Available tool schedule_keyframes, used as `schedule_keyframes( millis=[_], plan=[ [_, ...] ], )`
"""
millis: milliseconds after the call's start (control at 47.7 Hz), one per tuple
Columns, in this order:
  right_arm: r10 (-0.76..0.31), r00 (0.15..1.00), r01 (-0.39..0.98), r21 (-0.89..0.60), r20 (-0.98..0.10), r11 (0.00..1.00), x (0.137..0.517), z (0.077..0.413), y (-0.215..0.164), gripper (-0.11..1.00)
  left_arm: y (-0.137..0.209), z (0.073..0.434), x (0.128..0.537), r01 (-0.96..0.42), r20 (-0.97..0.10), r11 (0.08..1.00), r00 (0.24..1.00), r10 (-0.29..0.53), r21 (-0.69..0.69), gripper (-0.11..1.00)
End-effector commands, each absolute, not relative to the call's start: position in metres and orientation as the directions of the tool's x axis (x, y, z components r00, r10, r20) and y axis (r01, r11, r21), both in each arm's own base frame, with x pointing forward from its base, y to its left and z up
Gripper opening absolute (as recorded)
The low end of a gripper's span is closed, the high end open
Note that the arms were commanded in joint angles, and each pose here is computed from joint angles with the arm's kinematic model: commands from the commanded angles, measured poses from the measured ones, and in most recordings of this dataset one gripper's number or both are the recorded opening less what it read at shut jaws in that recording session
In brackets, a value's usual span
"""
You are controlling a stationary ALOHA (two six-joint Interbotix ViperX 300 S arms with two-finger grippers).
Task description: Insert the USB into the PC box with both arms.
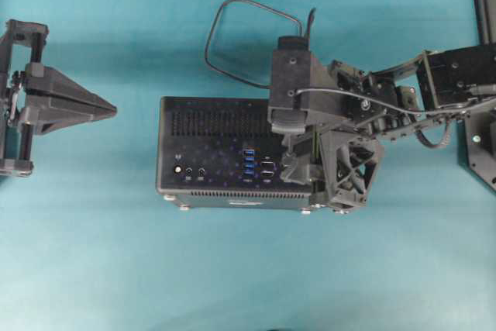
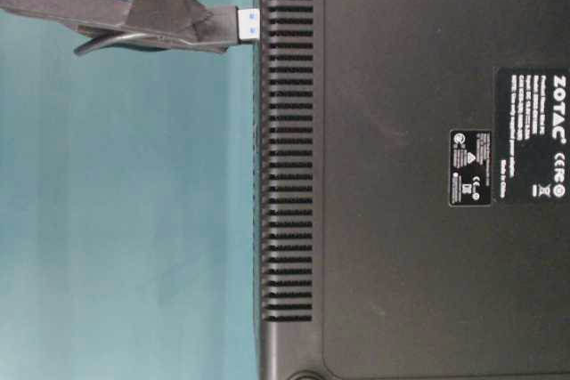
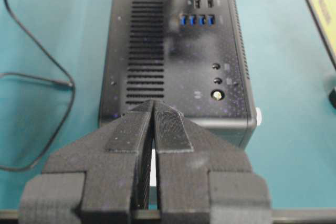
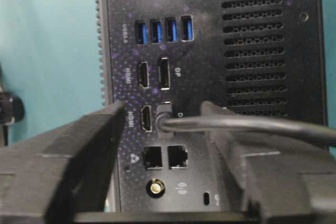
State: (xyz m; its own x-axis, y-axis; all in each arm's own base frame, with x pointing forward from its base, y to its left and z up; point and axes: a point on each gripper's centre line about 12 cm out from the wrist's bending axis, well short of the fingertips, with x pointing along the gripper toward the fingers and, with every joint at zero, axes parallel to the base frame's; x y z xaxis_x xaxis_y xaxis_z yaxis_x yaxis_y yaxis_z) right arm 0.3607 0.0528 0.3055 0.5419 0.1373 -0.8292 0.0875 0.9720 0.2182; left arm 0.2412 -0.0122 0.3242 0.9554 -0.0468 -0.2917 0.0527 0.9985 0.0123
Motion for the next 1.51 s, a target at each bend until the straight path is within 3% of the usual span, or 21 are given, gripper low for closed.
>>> schedule_keyframes(
  millis=[0,335,670,1069,1488],
  plan=[
    [0.144,0.580,0.082,0.233,-0.802,0.969,0.362,0.322,0.054,0.58,-0.013,0.331,0.242,0.055,-0.273,0.998,0.961,-0.048,0.017,0.00],
    [0.144,0.577,0.081,0.231,-0.804,0.970,0.362,0.322,0.054,0.40,-0.014,0.331,0.242,0.059,-0.273,0.998,0.961,-0.052,0.015,0.00],
    [0.148,0.559,0.075,0.227,-0.816,0.971,0.360,0.327,0.057,0.12,-0.015,0.332,0.242,0.063,-0.270,0.998,0.961,-0.057,0.014,0.00],
    [0.047,0.615,0.044,0.094,-0.787,0.995,0.376,0.356,0.053,0.09,-0.016,0.334,0.241,0.069,-0.265,0.998,0.962,-0.063,0.014,0.00],
    [-0.047,0.616,0.077,0.001,-0.787,0.997,0.397,0.338,0.046,0.09,-0.016,0.337,0.239,0.068,-0.252,0.998,0.966,-0.063,0.012,0.00]
  ],
)
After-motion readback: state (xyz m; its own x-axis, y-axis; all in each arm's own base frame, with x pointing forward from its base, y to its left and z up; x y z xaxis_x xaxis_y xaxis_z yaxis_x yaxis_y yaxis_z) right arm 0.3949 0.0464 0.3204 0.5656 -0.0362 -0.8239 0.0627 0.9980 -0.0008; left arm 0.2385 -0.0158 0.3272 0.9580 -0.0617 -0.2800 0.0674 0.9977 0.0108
